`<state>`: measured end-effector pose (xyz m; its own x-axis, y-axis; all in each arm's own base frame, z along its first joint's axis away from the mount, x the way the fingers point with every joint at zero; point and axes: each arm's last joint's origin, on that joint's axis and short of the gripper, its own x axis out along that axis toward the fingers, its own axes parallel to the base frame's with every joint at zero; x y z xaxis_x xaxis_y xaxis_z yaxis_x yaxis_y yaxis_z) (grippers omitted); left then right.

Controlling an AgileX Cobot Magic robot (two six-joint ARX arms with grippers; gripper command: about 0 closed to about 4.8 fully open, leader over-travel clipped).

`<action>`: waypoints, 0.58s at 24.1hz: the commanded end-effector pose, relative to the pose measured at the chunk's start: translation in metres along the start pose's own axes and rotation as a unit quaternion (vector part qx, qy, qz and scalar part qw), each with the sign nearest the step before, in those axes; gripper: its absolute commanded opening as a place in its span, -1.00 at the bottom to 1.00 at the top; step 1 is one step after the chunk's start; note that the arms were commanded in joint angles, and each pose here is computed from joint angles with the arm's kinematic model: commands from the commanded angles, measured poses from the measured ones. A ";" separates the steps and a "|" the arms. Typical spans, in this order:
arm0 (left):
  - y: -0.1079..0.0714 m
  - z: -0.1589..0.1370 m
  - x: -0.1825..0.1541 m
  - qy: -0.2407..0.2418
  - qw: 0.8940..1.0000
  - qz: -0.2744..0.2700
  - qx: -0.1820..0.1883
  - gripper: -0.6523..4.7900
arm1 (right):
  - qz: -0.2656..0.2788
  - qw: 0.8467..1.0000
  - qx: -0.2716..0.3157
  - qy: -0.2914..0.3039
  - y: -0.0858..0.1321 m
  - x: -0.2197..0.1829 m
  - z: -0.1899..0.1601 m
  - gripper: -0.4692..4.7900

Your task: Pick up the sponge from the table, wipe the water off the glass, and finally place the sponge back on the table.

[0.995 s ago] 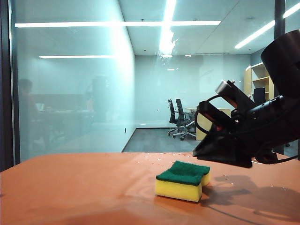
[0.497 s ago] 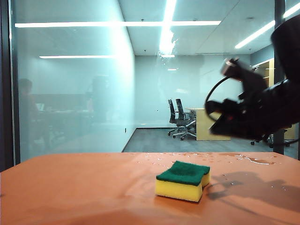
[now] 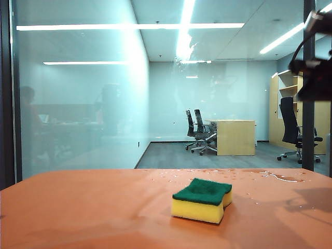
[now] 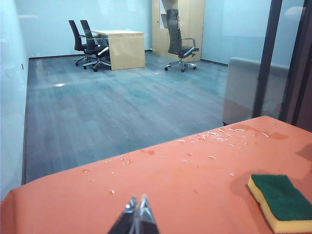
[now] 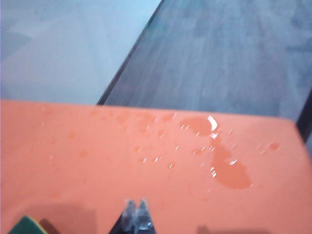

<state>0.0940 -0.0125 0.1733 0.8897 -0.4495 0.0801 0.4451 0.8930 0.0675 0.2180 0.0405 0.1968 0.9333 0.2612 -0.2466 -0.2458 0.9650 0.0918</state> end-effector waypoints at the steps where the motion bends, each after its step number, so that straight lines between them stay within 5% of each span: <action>1: 0.001 0.002 0.000 -0.003 1.000 0.013 0.002 -0.78 | -0.046 0.999 -0.003 -0.028 -0.001 -0.024 -0.004 -0.84; 14: 0.009 0.001 -0.001 0.001 0.989 0.149 0.002 -0.78 | -0.075 0.997 -0.008 -0.021 0.001 -0.066 -0.021 -0.84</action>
<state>0.0964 -0.0053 0.1735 0.9757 -0.2008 0.0881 0.1975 0.9793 0.0452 0.1528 0.0248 0.1924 0.9713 0.1162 -0.2075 -0.1081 0.9929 0.0498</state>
